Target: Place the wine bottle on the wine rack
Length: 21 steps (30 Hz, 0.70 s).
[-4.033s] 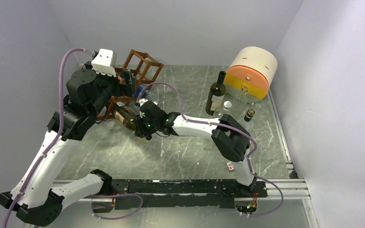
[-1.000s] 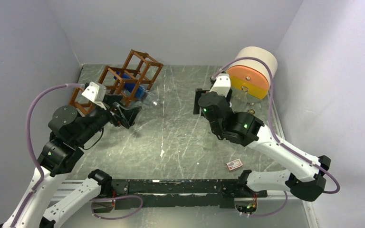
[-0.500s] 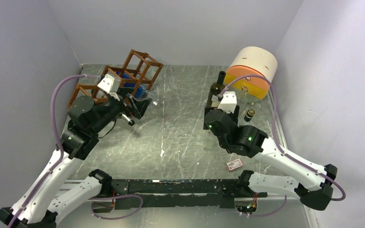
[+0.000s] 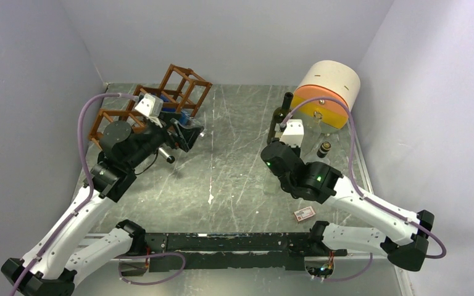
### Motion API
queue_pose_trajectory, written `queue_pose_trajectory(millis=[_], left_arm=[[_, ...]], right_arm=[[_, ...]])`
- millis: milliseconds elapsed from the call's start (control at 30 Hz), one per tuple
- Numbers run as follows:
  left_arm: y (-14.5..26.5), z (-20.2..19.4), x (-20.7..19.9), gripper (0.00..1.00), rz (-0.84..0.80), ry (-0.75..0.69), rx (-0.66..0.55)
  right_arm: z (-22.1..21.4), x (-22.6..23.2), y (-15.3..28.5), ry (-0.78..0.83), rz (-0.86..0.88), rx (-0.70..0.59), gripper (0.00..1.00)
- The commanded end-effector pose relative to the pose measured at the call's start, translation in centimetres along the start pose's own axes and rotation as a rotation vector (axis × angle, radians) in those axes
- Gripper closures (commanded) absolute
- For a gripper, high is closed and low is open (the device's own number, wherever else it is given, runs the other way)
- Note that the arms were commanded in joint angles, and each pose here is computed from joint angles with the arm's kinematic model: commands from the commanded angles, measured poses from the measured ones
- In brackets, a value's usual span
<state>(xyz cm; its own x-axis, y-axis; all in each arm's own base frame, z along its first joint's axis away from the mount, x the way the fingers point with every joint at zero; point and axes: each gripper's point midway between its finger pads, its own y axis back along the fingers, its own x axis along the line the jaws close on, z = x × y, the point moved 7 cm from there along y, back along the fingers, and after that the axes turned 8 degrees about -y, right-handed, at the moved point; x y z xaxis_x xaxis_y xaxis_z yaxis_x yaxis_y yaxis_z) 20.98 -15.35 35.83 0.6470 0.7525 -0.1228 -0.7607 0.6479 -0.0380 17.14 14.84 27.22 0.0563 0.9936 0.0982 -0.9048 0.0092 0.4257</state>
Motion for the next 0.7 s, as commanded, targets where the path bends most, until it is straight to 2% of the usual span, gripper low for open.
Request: queue_pose_trajectory(millis=[0, 67, 200, 467, 667], left_arm=[[0.1, 0.4, -0.5, 0.0, -0.044, 0.007, -0.043], [0.0, 0.1, -0.5, 0.01, -0.053, 0.0, -0.032], [-0.4, -1.4, -0.6, 0.0, -0.103, -0.03, -0.005], [-0.2, -5.7, -1.5, 0.01, -0.281, -0.138, -0.062], [-0.8, -8.7, -2.5, 0.01, -0.361, -0.148, -0.026]], right_arm=[[0.4, -0.1, -0.2, -0.007, -0.029, -0.014, 0.77], [0.7, 0.2, -0.1, 0.001, -0.013, -0.015, 0.89], [2.2, 1.4, 0.3, -0.003, 0.06, -0.027, 1.0], [6.7, 5.2, 1.2, 0.003, 0.259, -0.102, 1.0], [8.2, 8.5, 1.4, 0.014, 0.412, -0.099, 1.0]])
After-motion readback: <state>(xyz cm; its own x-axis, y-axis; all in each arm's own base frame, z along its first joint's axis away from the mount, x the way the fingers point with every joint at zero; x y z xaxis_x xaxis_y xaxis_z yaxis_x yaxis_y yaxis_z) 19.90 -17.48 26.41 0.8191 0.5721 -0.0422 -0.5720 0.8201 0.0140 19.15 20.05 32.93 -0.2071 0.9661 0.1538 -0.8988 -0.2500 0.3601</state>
